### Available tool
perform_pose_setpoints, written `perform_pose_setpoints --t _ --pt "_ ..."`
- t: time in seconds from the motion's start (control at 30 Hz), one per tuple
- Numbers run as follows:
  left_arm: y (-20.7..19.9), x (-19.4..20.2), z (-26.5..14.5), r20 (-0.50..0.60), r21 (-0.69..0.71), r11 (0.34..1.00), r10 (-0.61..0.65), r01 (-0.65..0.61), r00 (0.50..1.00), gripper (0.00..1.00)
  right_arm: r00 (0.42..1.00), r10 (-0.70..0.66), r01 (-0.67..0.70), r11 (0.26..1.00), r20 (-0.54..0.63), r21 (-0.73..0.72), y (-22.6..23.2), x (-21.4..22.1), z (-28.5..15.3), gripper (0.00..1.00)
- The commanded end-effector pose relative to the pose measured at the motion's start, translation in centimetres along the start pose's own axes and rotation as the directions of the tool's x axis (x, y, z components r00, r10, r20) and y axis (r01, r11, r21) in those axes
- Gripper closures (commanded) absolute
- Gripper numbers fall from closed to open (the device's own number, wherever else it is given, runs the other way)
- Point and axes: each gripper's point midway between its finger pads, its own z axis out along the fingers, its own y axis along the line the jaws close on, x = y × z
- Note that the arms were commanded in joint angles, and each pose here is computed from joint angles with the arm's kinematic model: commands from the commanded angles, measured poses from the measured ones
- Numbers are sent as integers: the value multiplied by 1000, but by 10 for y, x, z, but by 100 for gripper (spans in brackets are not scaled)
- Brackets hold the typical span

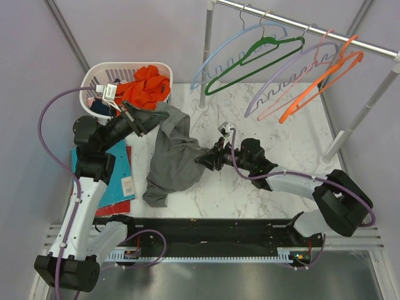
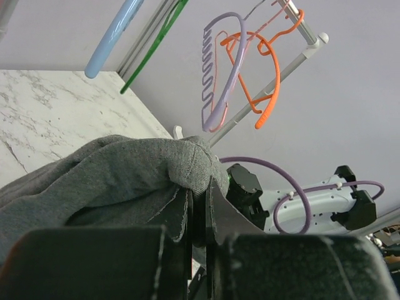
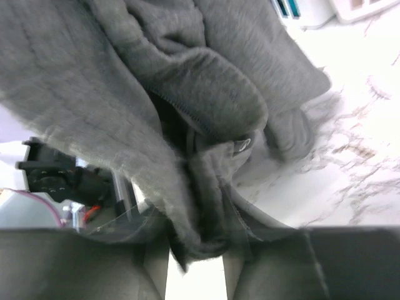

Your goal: Place the shorts on the hanger

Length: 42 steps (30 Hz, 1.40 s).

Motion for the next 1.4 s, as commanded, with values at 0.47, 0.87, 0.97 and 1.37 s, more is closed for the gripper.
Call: perform_pose_setpoints --t 0.47,0.87,0.97,1.37 --pt "67 70 -17 -161 -145 988 -69 46 985 89 990 -134 75 776 48 627 -26 -82 -165 100" --pt "116 172 -113 -653 393 730 649 -558 390 46 458 -709 877 459 -537 142 -39 -39 -191 100" --pt "117 195 -127 -629 490 690 703 -533 333 6 365 -761 895 446 -536 -24 -39 -11 -185 100" --pt "93 258 -72 -417 683 466 881 -562 223 3 238 -776 841 466 -585 -276 -51 58 -187 97"
